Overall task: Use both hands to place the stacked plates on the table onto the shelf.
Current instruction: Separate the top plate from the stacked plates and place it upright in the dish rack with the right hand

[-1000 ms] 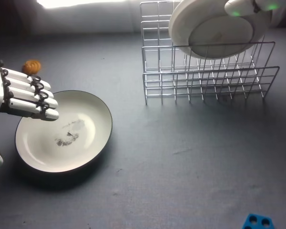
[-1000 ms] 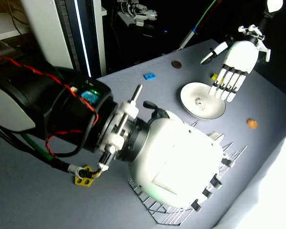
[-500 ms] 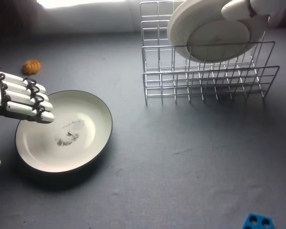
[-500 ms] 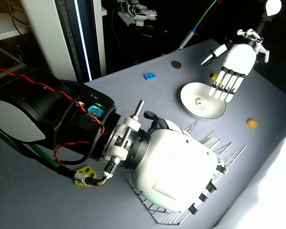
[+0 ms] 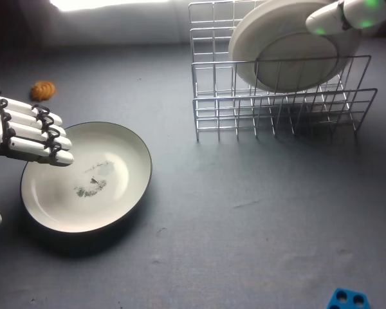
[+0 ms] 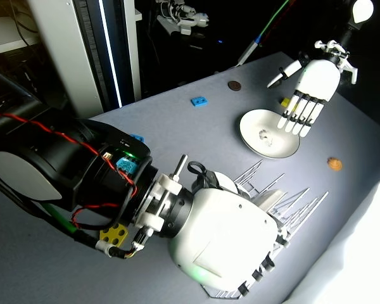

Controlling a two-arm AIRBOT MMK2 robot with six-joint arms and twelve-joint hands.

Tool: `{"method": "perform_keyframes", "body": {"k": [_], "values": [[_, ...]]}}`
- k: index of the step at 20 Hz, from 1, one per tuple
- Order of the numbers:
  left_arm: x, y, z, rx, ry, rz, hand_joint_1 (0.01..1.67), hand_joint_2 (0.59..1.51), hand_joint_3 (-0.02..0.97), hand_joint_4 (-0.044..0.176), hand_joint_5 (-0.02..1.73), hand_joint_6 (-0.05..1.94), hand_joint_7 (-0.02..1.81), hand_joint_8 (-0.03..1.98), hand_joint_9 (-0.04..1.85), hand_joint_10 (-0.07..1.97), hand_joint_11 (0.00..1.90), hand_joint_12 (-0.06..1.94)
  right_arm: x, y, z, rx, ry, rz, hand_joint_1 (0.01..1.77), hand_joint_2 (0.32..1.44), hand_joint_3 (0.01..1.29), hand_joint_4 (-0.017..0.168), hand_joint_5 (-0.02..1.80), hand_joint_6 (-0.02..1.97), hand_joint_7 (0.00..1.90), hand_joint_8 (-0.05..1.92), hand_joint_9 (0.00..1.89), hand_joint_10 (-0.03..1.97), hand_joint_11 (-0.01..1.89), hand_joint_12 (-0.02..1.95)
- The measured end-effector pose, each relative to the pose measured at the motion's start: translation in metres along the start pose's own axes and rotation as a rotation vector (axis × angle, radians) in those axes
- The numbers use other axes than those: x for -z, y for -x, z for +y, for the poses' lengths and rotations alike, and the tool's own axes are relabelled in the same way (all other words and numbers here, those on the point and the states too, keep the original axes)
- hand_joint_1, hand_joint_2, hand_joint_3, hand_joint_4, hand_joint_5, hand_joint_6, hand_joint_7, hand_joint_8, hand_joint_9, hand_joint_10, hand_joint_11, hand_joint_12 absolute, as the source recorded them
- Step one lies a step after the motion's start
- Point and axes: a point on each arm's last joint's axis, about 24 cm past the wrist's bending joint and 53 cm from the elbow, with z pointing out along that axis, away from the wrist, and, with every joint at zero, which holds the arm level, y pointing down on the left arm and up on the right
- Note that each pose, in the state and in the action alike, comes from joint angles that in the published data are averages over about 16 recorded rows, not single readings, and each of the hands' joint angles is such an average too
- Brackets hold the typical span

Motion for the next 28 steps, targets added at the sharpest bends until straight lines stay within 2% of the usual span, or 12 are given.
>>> {"method": "perform_keyframes", "body": {"k": [5, 10, 21, 26, 28], "values": [[0.000, -0.001, 0.001, 0.010, 0.001, 0.001, 0.02, 1.103, 0.017, 0.004, 0.02, 0.01, 0.02, -0.01, 0.02, 0.01, 0.02, -0.01, 0.000, 0.002, -0.005, -0.016, -0.010, -0.007, 1.19, 1.10, 0.01, 0.004, 0.83, 1.11, 0.94, 1.03, 1.00, 0.58, 0.72, 1.39], [-0.001, -0.001, 0.002, 0.030, 0.003, 0.000, 0.02, 1.105, 0.017, 0.003, 0.02, 0.01, 0.02, -0.01, 0.02, 0.01, 0.02, -0.01, -0.001, 0.003, -0.006, -0.019, -0.010, -0.008, 1.18, 1.11, 0.01, 0.000, 0.82, 1.10, 0.92, 0.84, 0.92, 0.63, 0.67, 1.42], [-0.001, -0.003, 0.005, 0.071, 0.008, -0.004, 0.01, 1.106, 0.017, 0.000, 0.02, 0.01, 0.02, -0.01, 0.02, 0.01, 0.02, -0.01, -0.001, 0.005, 0.005, -0.027, 0.024, -0.013, 1.11, 1.07, 0.01, -0.005, 0.79, 0.58, 0.93, 0.23, 0.78, 0.58, 0.48, 1.38], [-0.002, -0.006, 0.008, 0.077, 0.014, 0.002, 0.01, 1.106, 0.017, 0.000, 0.02, 0.01, 0.02, -0.01, 0.02, 0.01, 0.02, -0.01, 0.001, 0.009, 0.020, -0.016, 0.058, -0.018, 1.08, 1.04, 0.01, -0.003, 0.78, 0.34, 0.92, 0.13, 0.75, 0.54, 0.41, 1.36], [-0.002, -0.007, 0.010, 0.079, 0.019, 0.005, 0.01, 1.107, 0.017, 0.000, 0.02, 0.01, 0.02, -0.01, 0.02, 0.01, 0.02, -0.01, 0.003, 0.008, 0.031, 0.014, 0.085, -0.014, 1.07, 1.04, 0.01, -0.003, 0.78, 0.31, 0.92, 0.11, 0.73, 0.54, 0.39, 1.38]]}}
